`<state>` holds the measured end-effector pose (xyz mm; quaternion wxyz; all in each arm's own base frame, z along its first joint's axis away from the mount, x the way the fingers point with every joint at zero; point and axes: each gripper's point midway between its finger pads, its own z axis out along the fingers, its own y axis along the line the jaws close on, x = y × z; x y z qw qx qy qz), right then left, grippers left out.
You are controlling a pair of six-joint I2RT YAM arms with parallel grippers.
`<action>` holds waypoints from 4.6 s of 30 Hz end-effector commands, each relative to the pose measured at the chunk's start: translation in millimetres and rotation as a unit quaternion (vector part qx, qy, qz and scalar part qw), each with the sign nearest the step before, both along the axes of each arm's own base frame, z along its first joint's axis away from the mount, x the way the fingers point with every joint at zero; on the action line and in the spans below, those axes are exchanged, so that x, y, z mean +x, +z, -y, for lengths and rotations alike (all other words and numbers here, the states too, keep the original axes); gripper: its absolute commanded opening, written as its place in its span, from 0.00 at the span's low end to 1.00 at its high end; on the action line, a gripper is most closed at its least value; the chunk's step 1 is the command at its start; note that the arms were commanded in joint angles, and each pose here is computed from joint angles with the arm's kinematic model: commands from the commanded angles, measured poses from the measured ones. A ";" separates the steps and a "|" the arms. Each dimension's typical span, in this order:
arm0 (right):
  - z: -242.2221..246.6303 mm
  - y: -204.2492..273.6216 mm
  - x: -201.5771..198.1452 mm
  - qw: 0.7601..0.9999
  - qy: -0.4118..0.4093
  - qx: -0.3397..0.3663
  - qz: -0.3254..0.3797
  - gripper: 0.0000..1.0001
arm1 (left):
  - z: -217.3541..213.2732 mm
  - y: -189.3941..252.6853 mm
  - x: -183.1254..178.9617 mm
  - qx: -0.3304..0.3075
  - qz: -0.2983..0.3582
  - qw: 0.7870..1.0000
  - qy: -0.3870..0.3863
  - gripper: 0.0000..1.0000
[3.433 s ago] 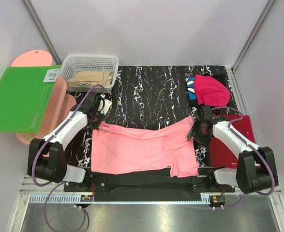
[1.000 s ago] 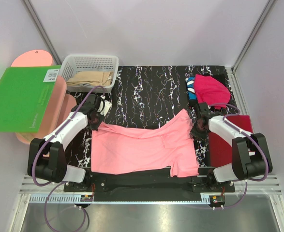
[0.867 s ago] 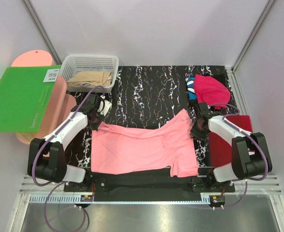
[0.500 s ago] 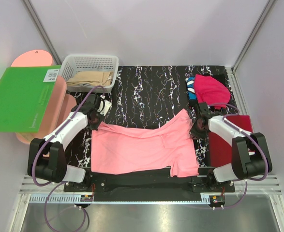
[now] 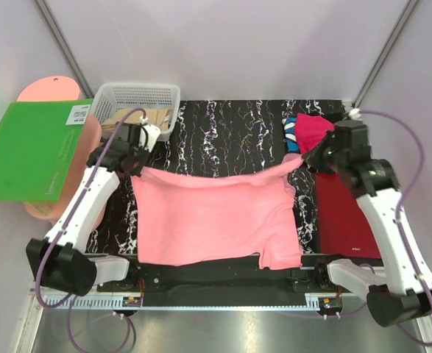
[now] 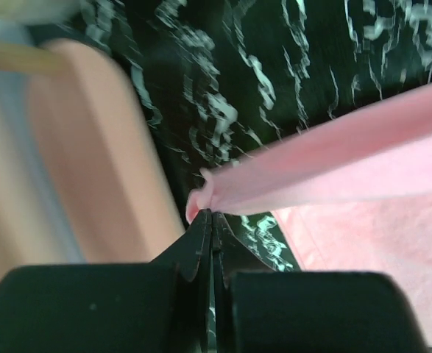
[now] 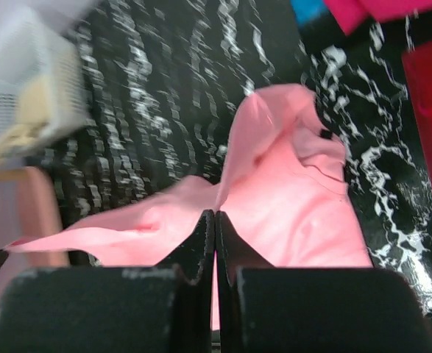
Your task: Fold and stack the t-shirts
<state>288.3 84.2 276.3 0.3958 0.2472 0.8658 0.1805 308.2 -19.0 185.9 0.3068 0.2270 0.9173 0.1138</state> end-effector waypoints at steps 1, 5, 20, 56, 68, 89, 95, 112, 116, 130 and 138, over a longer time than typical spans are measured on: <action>5.9 56.3 -44.5 0.999 0.027 -0.003 0.036 0.00 | -14.8 69.8 -11.1 0.011 0.076 0.997 0.015 0.00; 9.7 107.4 -77.0 0.993 0.046 0.005 0.110 0.00 | -20.6 118.0 -29.6 0.002 0.134 0.991 0.019 0.00; 13.8 253.6 -208.5 0.943 0.118 0.052 0.306 0.00 | -52.6 231.6 -131.9 -0.003 0.270 0.962 0.035 0.00; 30.7 20.7 130.2 0.994 0.013 -0.104 0.011 0.00 | -43.8 5.4 109.4 0.212 0.064 0.975 -0.018 0.00; 23.3 6.8 149.2 0.994 0.037 -0.105 0.002 0.00 | -63.1 -6.8 145.2 0.253 0.079 0.964 -0.012 0.00; 11.1 -55.9 180.5 0.992 0.060 -0.078 -0.078 0.00 | -87.3 3.8 142.9 0.270 0.086 0.959 -0.007 0.00; -2.8 -39.7 133.8 0.993 0.081 -0.039 -0.077 0.00 | -85.6 -17.1 111.0 0.260 0.068 0.963 -0.023 0.00; -20.3 -102.4 -9.5 0.983 0.103 -0.003 -0.150 0.00 | -83.9 -73.0 45.1 0.234 0.013 0.971 -0.046 0.00; -19.6 -123.7 -26.2 0.980 0.098 0.002 -0.175 0.00 | -78.2 -99.2 20.0 0.207 -0.027 0.977 -0.050 0.00; -38.7 -86.7 10.0 0.983 0.113 0.036 -0.138 0.27 | -38.1 -21.0 18.5 0.082 0.010 0.994 -0.066 0.66; -71.7 -180.4 59.4 0.965 0.122 0.051 -0.226 0.15 | 3.4 -49.8 57.6 0.034 -0.034 0.996 -0.075 0.57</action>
